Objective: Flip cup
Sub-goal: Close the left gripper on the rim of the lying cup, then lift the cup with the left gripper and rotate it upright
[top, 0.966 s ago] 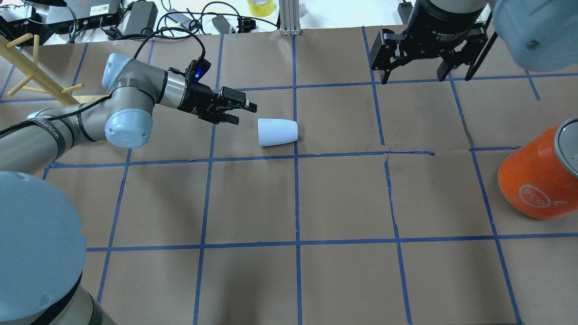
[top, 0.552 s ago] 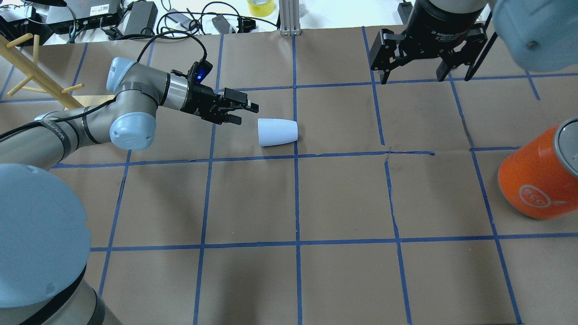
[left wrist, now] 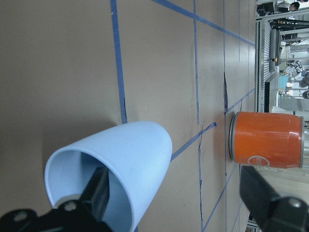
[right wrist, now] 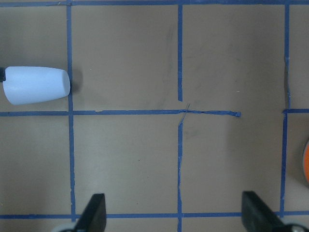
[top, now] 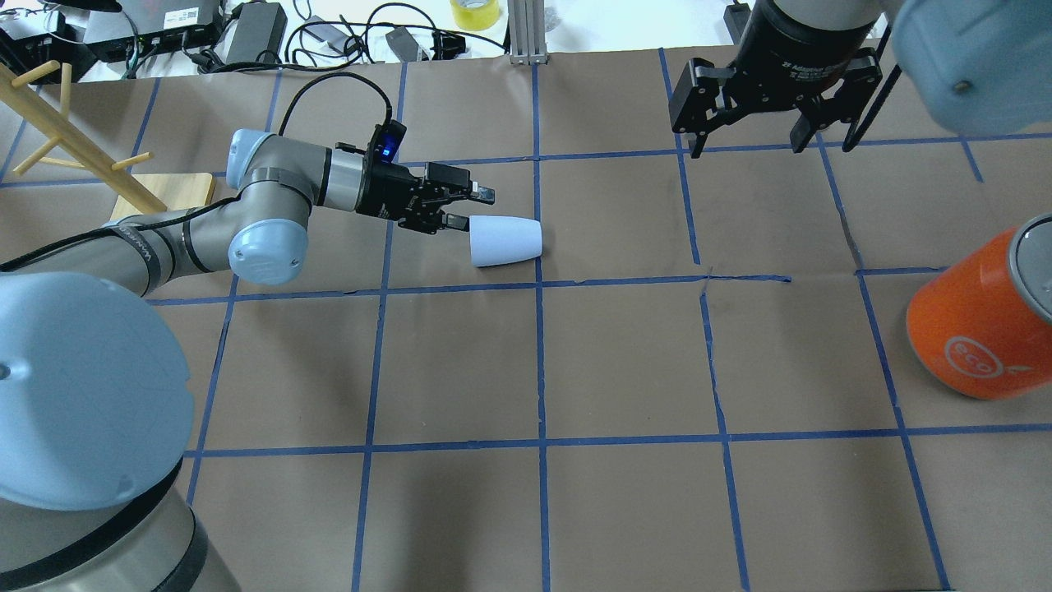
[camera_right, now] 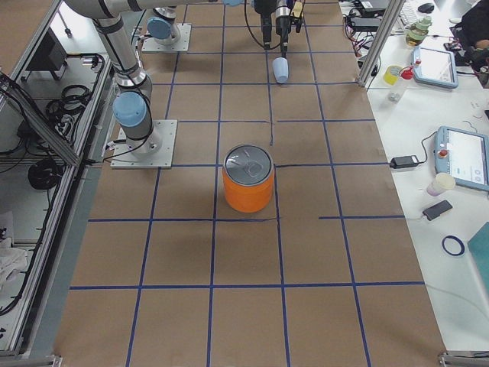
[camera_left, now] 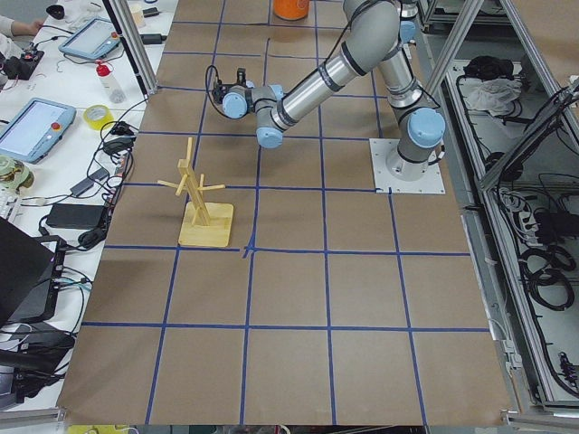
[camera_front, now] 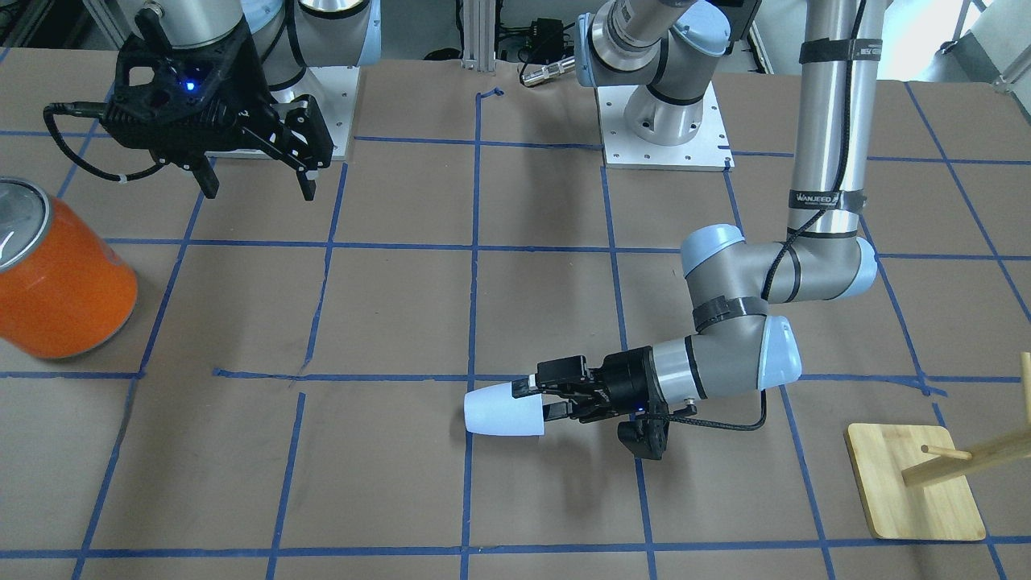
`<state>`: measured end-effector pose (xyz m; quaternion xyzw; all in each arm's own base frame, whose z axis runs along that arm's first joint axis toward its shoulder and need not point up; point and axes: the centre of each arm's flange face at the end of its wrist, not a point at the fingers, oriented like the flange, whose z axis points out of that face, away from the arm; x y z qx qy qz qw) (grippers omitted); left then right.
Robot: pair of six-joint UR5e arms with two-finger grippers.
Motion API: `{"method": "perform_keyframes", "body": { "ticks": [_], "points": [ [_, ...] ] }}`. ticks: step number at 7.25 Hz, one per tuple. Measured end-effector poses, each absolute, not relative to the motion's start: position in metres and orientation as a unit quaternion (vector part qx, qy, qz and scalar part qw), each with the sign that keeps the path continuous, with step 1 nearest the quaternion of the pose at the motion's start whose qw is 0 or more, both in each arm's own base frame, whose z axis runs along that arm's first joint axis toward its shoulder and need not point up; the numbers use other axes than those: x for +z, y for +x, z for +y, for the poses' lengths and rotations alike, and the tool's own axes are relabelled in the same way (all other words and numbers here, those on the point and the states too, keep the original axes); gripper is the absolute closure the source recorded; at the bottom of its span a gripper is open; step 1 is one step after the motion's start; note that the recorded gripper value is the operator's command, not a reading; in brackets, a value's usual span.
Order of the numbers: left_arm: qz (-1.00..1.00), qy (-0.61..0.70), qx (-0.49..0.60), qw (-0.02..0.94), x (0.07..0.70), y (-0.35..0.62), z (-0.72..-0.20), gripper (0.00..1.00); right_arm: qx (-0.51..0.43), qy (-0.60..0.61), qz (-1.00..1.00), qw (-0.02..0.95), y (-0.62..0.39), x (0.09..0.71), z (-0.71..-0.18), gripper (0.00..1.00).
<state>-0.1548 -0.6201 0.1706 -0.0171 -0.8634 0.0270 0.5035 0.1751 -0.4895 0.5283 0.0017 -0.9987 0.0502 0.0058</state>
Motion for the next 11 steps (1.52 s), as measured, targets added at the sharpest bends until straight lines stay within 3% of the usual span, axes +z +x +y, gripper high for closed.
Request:
{"method": "perform_keyframes", "body": {
  "ticks": [1, 2, 3, 7, 8, 10, 11],
  "points": [
    [-0.863, -0.014, 0.022, 0.504, 0.164, -0.155, -0.619, 0.05, 0.05, 0.002, -0.999, 0.006, 0.175, 0.528, -0.489, 0.0],
    [-0.863, -0.011, 0.016, 0.504, 0.158, -0.156, -0.617, 0.15, 0.05, 0.002, -0.999, 0.006, 0.175, 0.528, -0.49, 0.0],
    [-0.863, -0.003, 0.01, 0.505, 0.155, -0.156, -0.616, 0.35, 0.05, 0.002, -0.999, 0.006, 0.175, 0.528, -0.49, 0.0],
    [-0.863, 0.034, -0.017, 0.505, 0.154, -0.161, -0.614, 0.73, 0.051, 0.004, -0.999, 0.007, 0.175, 0.528, -0.49, 0.0],
    [-0.862, 0.035, -0.016, 0.505, 0.156, -0.161, -0.615, 0.88, 0.052, 0.003, -0.999, 0.008, 0.174, 0.528, -0.49, 0.0],
    [-0.861, 0.042, -0.014, 0.506, 0.166, -0.161, -0.618, 1.0, 0.054, 0.003, -0.999, 0.008, 0.173, 0.529, -0.491, 0.0],
    [-0.861, 0.045, -0.013, 0.507, 0.171, -0.162, -0.619, 1.0, 0.054, 0.003, -0.998, 0.008, 0.173, 0.529, -0.491, 0.0]
  ]
}}
